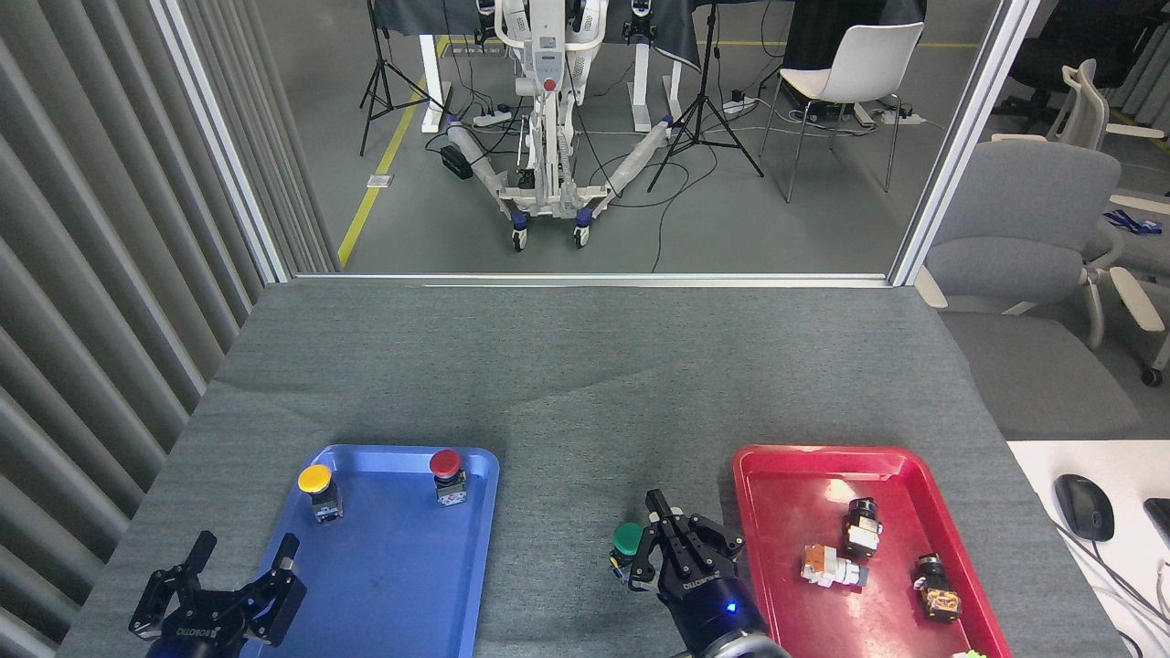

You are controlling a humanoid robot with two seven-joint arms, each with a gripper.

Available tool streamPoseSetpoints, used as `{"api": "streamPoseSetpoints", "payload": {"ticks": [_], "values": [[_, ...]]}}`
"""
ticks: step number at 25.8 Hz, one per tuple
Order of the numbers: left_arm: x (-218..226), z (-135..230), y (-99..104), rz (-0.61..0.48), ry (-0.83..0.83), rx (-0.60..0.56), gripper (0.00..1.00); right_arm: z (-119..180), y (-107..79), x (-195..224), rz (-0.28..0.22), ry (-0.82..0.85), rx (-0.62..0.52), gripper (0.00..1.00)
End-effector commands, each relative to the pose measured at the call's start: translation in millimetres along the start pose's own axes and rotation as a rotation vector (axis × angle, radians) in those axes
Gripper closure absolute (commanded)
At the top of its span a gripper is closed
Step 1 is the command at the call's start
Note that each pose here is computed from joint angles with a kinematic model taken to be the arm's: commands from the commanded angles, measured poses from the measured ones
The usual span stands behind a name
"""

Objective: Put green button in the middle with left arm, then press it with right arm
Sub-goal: 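Move the right gripper over the green button and press down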

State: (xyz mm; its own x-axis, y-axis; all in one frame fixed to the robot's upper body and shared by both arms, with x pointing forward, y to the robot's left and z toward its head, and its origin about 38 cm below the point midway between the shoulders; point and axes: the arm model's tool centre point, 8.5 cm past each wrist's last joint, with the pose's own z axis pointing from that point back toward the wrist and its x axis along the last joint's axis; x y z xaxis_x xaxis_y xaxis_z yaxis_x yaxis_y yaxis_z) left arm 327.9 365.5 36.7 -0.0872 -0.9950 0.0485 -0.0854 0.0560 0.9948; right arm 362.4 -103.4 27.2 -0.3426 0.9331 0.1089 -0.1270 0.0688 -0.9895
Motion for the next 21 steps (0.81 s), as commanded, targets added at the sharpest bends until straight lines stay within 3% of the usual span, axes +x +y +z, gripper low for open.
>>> {"api": "streamPoseSetpoints", "payload": {"ticks": [1, 9, 21], "values": [[-1, -1, 1, -0.002, 0.000, 0.002, 0.01, -8, 10.4, 18, -0.009, -0.029, 0.035, 0.91], [0, 1, 1, -0.004, -0.004, 0.004, 0.01, -11, 37.1, 16, -0.015, -0.015, 0.117, 0.91], [1, -1, 0, 0.000, 0.001, 0.003, 0.01, -11, 40.0, 15, -0.016, -0.007, 0.121, 0.91]]}}
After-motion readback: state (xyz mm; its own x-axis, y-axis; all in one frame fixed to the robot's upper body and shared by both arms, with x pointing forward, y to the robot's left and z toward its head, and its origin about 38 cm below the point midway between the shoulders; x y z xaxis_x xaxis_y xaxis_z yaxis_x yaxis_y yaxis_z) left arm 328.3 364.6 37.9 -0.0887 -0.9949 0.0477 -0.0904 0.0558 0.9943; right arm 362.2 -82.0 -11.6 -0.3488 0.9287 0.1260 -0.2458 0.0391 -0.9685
